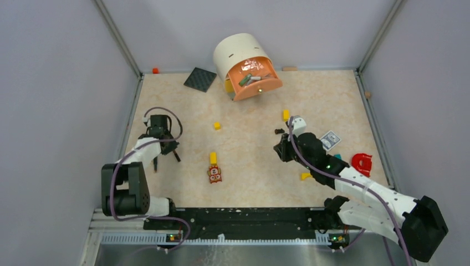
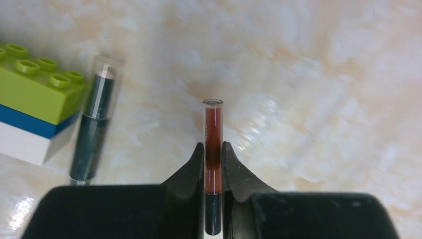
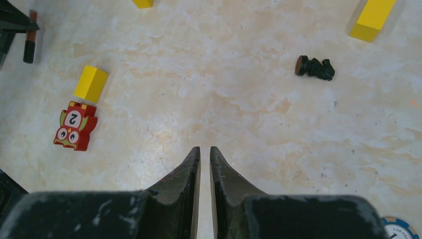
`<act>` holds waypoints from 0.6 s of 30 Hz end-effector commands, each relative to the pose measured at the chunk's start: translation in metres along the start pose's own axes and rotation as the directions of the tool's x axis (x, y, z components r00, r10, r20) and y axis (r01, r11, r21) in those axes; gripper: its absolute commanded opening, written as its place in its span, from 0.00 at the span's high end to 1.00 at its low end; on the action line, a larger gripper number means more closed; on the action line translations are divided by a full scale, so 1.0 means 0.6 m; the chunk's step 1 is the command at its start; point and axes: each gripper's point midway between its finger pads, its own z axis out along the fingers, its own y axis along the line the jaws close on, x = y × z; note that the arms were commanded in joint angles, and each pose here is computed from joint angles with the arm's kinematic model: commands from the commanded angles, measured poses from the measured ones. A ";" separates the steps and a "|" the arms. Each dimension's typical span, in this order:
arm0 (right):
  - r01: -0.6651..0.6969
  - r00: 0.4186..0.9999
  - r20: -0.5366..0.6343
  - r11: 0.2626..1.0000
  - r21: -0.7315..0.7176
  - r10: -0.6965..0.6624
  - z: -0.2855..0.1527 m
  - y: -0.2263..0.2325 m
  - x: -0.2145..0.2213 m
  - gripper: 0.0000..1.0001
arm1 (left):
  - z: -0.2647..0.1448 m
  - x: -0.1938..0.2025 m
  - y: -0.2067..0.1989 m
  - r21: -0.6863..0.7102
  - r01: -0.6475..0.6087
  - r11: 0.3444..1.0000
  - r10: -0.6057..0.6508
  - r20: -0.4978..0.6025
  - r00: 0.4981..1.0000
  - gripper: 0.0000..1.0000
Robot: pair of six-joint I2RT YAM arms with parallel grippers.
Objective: Organize the makeup
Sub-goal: Pick up the lipstick at the center of the board.
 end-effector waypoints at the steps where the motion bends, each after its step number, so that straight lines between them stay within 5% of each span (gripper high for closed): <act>1: -0.040 0.995 0.091 0.997 0.067 0.034 -0.018 -0.011 -0.053 0.88 | -0.061 -0.028 -0.059 0.123 -0.055 0.991 0.042 0.102 0.994 1.00; 10: -0.040 0.987 0.160 0.947 0.320 -0.013 -0.048 -0.084 -0.089 0.89 | -0.227 -0.101 -0.261 0.346 -0.321 0.882 0.162 0.417 0.894 1.00; 18: -0.025 0.988 0.151 0.962 0.272 -0.017 -0.072 -0.072 -0.091 0.89 | -0.326 -0.113 -0.409 0.510 -0.545 0.666 0.220 0.564 0.796 1.00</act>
